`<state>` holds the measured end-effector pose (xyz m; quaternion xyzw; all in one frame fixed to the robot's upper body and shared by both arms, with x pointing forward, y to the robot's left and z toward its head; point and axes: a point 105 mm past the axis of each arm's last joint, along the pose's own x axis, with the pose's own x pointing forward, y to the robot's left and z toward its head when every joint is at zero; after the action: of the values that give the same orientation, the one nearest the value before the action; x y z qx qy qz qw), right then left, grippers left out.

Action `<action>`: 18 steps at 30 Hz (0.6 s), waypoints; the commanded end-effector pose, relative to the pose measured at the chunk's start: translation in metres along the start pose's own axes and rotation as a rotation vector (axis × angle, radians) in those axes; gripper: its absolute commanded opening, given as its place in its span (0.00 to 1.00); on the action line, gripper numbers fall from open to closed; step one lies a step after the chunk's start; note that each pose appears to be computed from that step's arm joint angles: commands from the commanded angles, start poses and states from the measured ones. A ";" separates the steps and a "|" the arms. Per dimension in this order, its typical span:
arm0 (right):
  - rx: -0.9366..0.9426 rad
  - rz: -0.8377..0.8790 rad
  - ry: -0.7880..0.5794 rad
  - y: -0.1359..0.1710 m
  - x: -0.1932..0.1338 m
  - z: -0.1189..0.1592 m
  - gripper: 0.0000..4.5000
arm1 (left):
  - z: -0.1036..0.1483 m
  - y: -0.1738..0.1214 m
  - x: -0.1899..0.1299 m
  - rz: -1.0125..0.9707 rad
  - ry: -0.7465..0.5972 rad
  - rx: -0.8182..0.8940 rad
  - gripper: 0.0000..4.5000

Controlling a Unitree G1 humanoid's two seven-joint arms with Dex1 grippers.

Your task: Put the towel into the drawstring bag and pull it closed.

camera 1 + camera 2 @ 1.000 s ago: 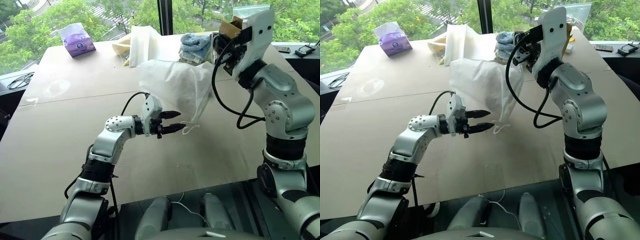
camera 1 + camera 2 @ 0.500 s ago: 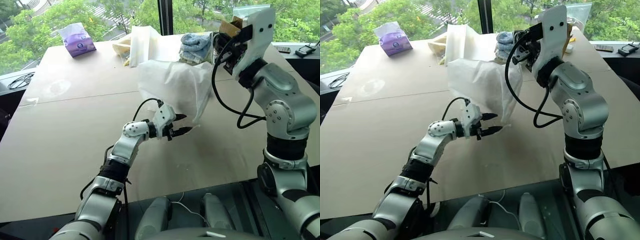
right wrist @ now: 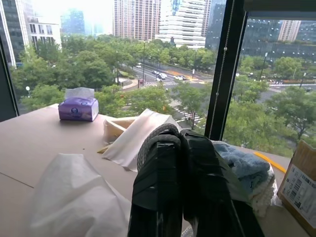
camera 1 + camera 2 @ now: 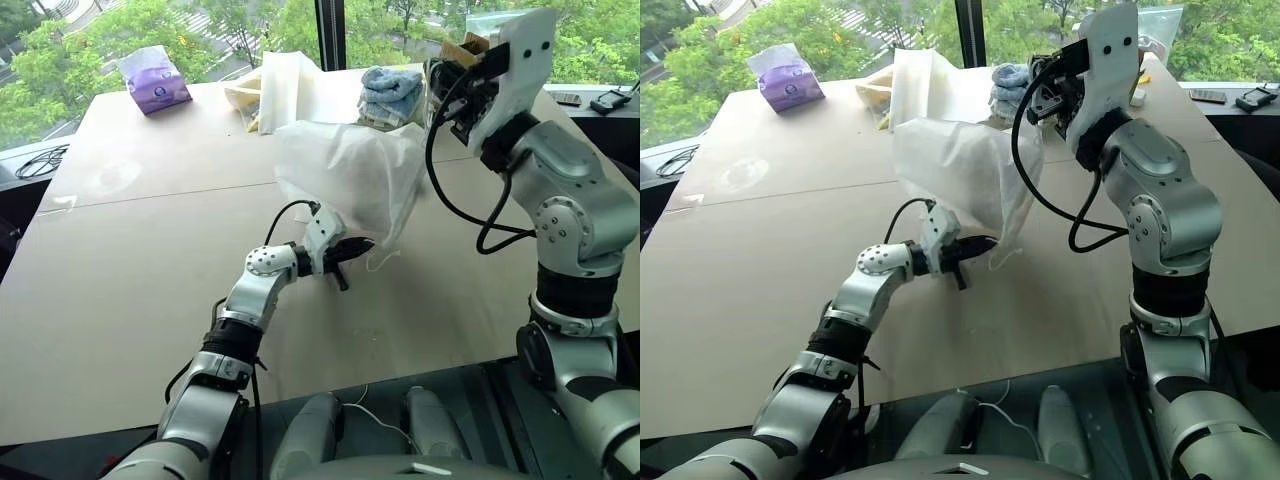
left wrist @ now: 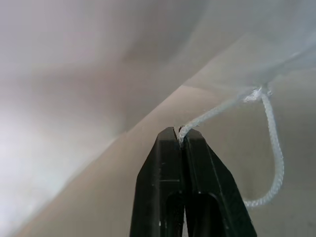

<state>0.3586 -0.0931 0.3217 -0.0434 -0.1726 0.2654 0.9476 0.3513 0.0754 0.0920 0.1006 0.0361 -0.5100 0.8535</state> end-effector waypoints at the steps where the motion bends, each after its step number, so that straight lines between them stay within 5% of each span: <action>1: -0.026 -0.112 -0.047 -0.028 -0.011 0.015 0.00 | 0.017 0.011 -0.017 0.106 -0.072 0.112 0.01; 8: 0.078 -0.386 0.069 -0.085 -0.043 -0.023 0.00 | 0.029 0.054 -0.071 0.573 -0.097 0.435 0.01; 18: 0.138 -0.827 0.249 -0.149 -0.106 -0.081 0.00 | 0.046 0.113 -0.161 1.204 -0.007 0.624 0.01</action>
<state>0.3841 -0.2509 0.2245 0.0519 -0.0095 -0.0810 0.9953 0.3741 0.2278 0.1622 0.3365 -0.1676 -0.0044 0.9266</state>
